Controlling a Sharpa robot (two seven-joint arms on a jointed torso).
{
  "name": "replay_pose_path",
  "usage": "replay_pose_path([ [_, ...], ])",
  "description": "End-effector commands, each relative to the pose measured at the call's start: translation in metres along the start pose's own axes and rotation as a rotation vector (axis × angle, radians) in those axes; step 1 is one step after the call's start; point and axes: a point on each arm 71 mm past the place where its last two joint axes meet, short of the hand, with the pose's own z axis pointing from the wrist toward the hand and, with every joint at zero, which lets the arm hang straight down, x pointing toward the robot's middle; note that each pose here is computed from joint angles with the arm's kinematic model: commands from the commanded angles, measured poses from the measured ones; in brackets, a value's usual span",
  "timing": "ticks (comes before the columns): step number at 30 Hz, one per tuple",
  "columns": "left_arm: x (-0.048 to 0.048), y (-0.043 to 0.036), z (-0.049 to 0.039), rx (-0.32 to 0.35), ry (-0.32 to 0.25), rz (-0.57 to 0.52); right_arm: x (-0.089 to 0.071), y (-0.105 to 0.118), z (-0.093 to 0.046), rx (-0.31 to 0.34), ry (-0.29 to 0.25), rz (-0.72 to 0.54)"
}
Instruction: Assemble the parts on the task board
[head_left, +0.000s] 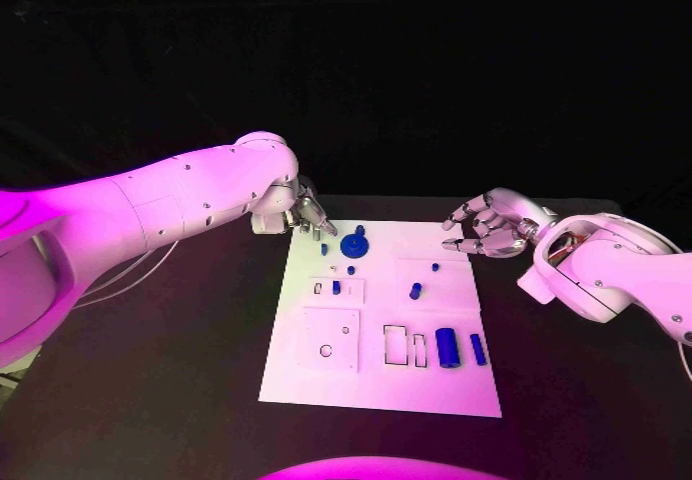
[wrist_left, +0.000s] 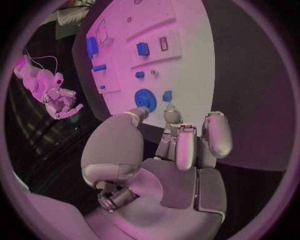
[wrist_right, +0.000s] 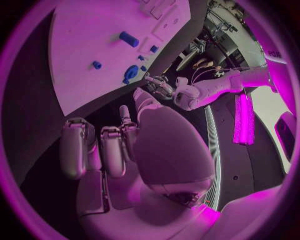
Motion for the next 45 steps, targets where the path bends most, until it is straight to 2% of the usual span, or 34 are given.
replay_pose_path([
  [1,0.0009,-0.0005,0.0024,0.006,0.007,0.018,0.000,0.001,0.000,-0.010,0.000,-0.004],
  [17,0.0111,0.0032,0.0131,-0.001,0.059,0.006,0.001,0.001,0.000,-0.011,0.002,-0.005],
  [35,0.0161,-0.0014,0.0133,0.023,0.077,-0.007,0.001,0.001,0.001,-0.010,0.005,-0.005],
  [45,0.0157,-0.0003,0.0138,0.016,0.080,-0.011,0.001,0.001,0.001,-0.008,0.008,-0.005],
])
